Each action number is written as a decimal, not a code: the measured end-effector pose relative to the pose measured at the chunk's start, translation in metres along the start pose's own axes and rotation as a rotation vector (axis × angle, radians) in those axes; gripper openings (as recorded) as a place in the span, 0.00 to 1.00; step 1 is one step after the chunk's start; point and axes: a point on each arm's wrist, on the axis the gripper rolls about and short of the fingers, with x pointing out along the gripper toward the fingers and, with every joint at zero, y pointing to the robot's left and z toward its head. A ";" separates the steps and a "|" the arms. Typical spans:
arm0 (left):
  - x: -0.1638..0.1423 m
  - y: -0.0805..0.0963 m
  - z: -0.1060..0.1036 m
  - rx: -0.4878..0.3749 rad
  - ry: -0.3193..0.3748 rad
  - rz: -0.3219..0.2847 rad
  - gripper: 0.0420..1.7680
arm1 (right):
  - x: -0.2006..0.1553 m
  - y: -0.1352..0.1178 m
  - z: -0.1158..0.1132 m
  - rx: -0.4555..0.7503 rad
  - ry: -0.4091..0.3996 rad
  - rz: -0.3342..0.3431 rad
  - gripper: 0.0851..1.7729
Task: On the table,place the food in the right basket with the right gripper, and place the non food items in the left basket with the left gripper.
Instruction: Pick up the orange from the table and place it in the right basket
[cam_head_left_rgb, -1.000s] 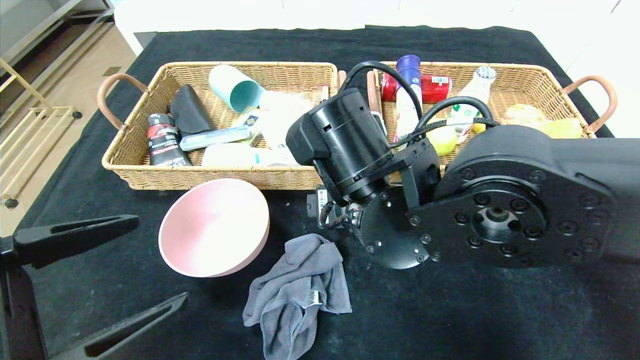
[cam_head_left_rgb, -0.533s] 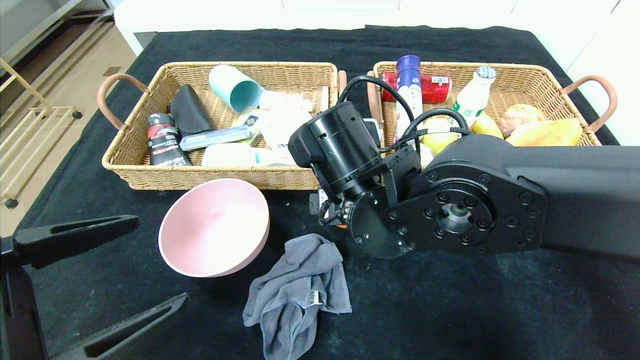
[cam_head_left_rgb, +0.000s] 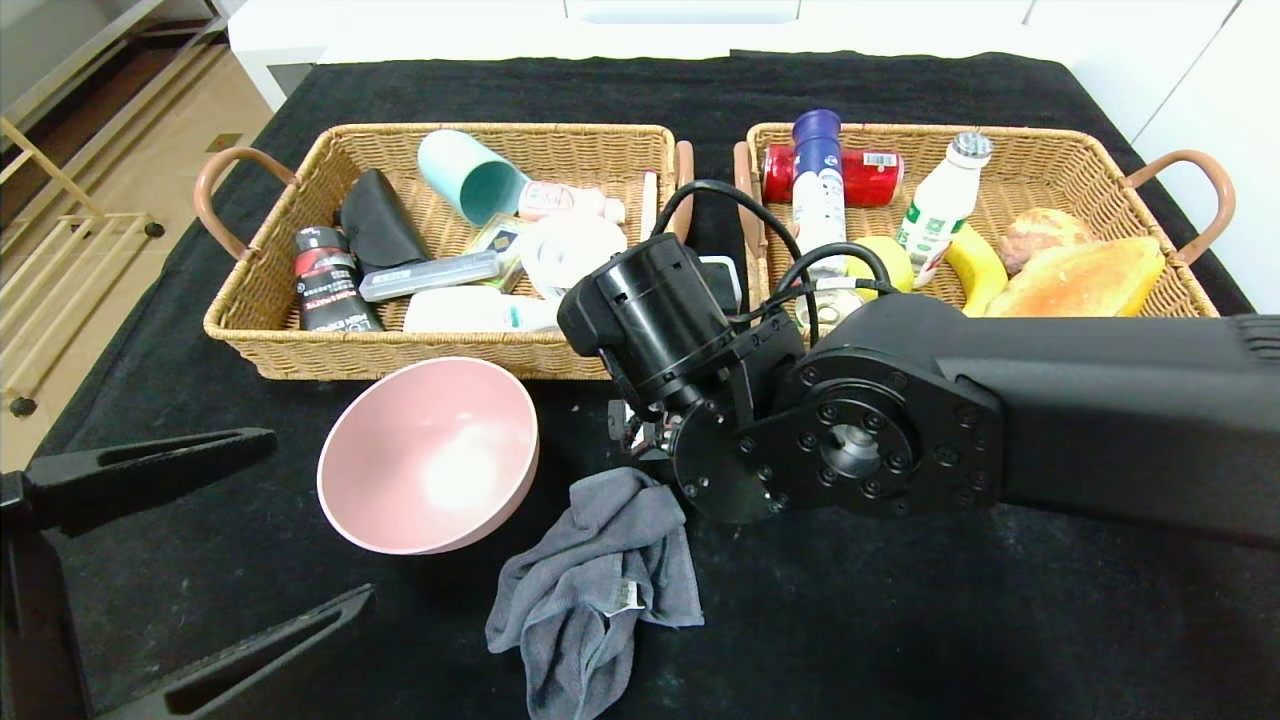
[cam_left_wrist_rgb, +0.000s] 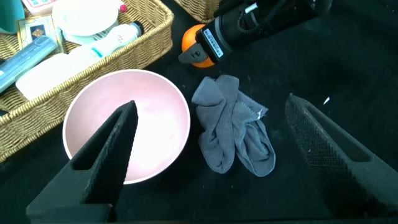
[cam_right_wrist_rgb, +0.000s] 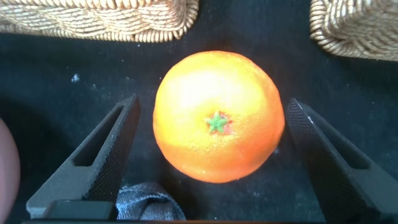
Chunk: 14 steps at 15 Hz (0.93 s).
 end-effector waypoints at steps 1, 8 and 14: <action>0.000 0.000 0.000 0.000 0.001 0.000 0.97 | 0.001 0.000 0.000 0.001 0.001 -0.001 0.96; 0.000 0.000 0.000 0.001 0.002 0.000 0.97 | 0.007 -0.001 -0.002 0.002 0.006 -0.012 0.68; 0.000 0.000 -0.001 0.001 0.002 -0.001 0.97 | 0.007 -0.002 -0.001 0.001 0.006 -0.013 0.68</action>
